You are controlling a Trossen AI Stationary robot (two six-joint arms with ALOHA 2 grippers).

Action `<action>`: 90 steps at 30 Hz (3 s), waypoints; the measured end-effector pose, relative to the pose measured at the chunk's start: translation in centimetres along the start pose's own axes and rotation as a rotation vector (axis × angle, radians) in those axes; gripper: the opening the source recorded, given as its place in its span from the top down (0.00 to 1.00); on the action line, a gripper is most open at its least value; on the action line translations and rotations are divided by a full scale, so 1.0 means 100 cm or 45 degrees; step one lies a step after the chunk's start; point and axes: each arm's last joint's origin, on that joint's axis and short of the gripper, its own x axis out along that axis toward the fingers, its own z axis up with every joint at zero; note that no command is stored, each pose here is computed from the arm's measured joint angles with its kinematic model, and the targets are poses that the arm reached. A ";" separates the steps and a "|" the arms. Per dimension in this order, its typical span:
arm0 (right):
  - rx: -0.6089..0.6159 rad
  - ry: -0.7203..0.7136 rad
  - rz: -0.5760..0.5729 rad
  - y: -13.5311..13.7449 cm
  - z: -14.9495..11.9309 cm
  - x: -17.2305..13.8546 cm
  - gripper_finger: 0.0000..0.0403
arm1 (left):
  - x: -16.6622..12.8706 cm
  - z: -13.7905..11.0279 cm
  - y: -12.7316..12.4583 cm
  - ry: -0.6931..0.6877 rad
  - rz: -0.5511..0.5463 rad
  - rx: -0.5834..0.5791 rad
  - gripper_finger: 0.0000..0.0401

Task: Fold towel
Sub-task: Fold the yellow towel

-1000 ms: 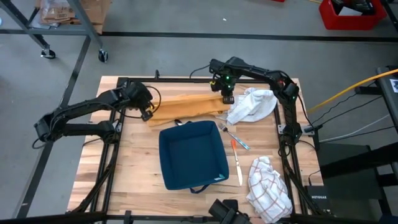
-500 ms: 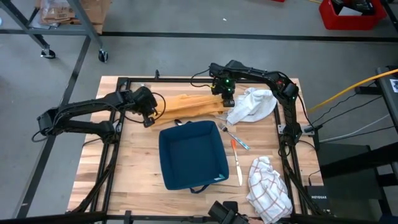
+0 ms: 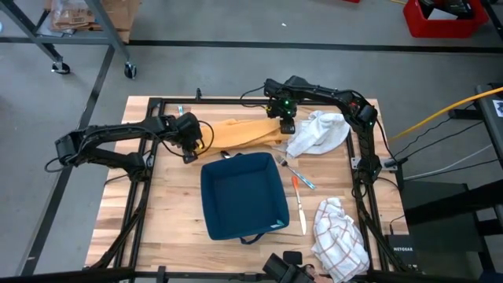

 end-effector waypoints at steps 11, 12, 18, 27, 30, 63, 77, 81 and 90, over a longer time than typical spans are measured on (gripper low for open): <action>0.042 0.017 0.010 0.001 -0.001 0.000 0.62 | -0.016 0.007 -0.004 0.037 -0.071 -0.092 0.58; 0.043 0.019 0.011 0.001 -0.001 0.000 0.62 | -0.022 0.008 -0.005 0.047 -0.077 -0.102 0.58; 0.046 0.085 0.017 0.003 -0.005 -0.001 0.62 | -0.048 0.007 -0.008 0.225 -0.093 -0.130 0.62; 0.039 0.354 -0.075 0.005 -0.017 -0.017 0.62 | -0.049 0.033 -0.009 -0.113 -0.074 -0.136 0.63; 0.043 0.308 -0.078 0.004 -0.014 -0.023 0.62 | -0.047 0.043 -0.006 -0.248 0.005 -0.193 0.63; -0.115 -0.066 0.134 0.044 0.028 -0.020 0.62 | 0.017 -0.036 -0.011 0.745 0.399 -0.653 0.83; -0.140 -0.202 0.120 0.044 0.039 -0.050 0.62 | 0.008 -0.040 -0.019 0.925 0.076 -0.628 0.92; -0.150 -0.236 0.144 0.046 0.041 -0.056 0.62 | 0.008 -0.040 -0.020 0.926 0.051 -0.619 0.94; -0.157 -0.205 0.161 0.047 0.038 -0.056 0.62 | 0.005 -0.039 -0.038 0.984 -0.161 -0.647 0.94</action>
